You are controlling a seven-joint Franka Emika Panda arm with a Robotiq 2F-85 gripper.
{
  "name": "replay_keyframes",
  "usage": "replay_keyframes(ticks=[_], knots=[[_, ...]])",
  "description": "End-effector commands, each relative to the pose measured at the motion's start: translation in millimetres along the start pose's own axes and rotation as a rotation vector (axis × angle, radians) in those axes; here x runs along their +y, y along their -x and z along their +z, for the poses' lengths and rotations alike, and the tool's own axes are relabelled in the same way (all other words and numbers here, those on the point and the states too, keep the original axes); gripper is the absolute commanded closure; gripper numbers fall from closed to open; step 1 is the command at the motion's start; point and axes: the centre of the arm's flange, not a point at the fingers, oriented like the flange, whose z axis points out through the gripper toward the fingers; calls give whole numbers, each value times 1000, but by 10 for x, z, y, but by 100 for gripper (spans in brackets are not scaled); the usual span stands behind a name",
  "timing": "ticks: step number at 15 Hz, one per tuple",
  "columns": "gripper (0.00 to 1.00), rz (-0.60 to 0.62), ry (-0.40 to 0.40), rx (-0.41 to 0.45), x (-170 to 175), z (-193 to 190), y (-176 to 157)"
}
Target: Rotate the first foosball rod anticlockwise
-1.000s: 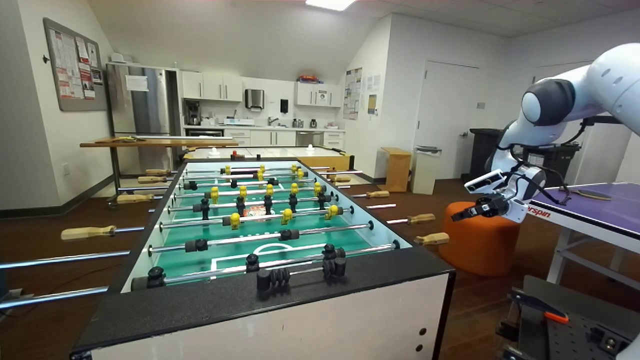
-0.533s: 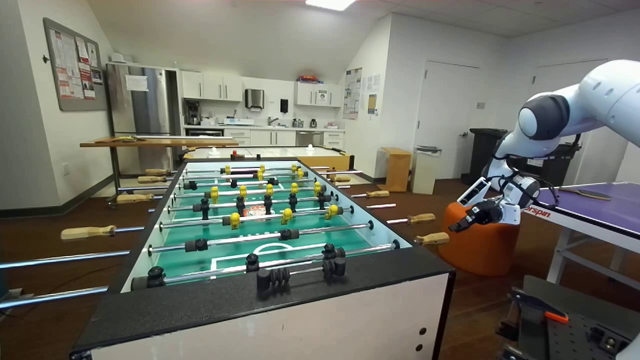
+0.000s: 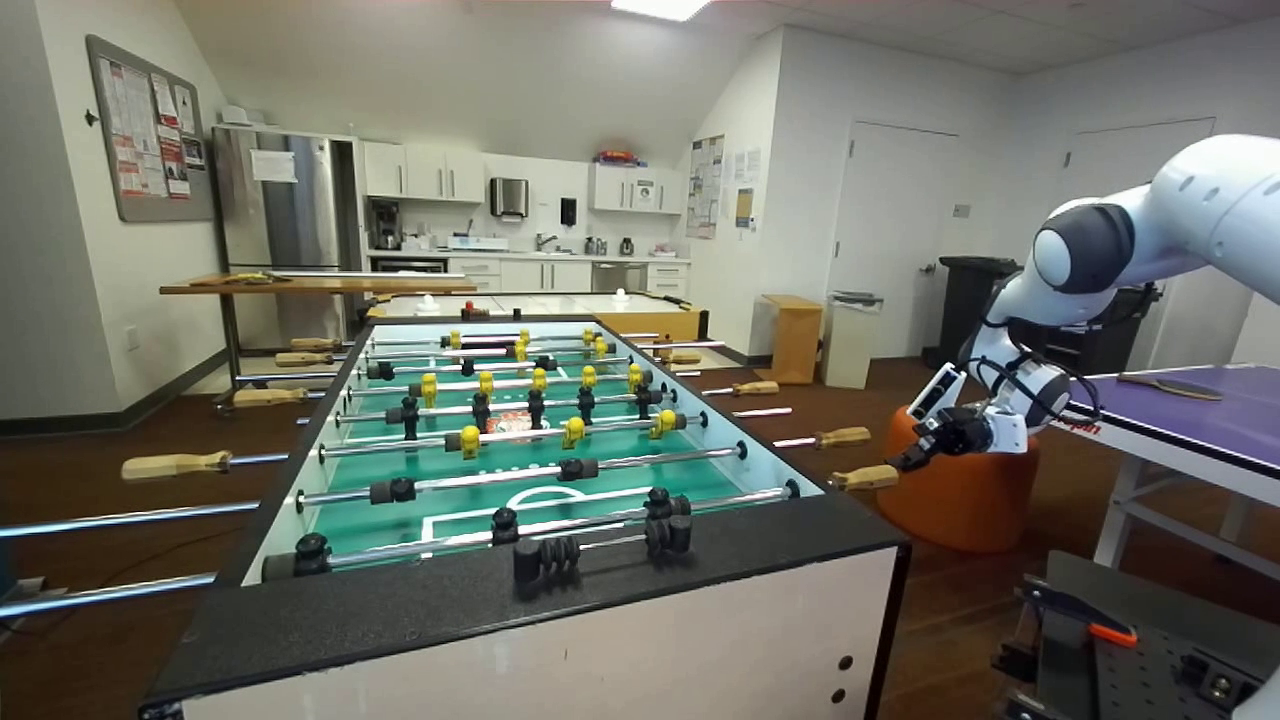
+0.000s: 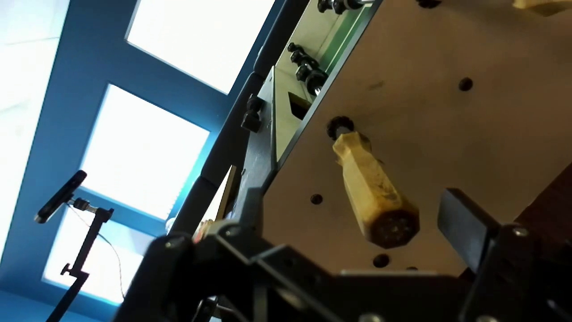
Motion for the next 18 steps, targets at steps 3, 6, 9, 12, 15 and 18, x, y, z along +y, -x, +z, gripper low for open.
replay_keyframes(ticks=[3,6,9,12,15,18], knots=[[0,23,-21,-33,-111,-54,106],[0,1,-8,-20,-32,-16,22],[0,-5,-6,-25,-44,-23,28],[0,5,-15,-24,-53,53,-33],[0,18,-25,-37,-112,115,-99],[0,46,-64,-43,-210,183,-163]])
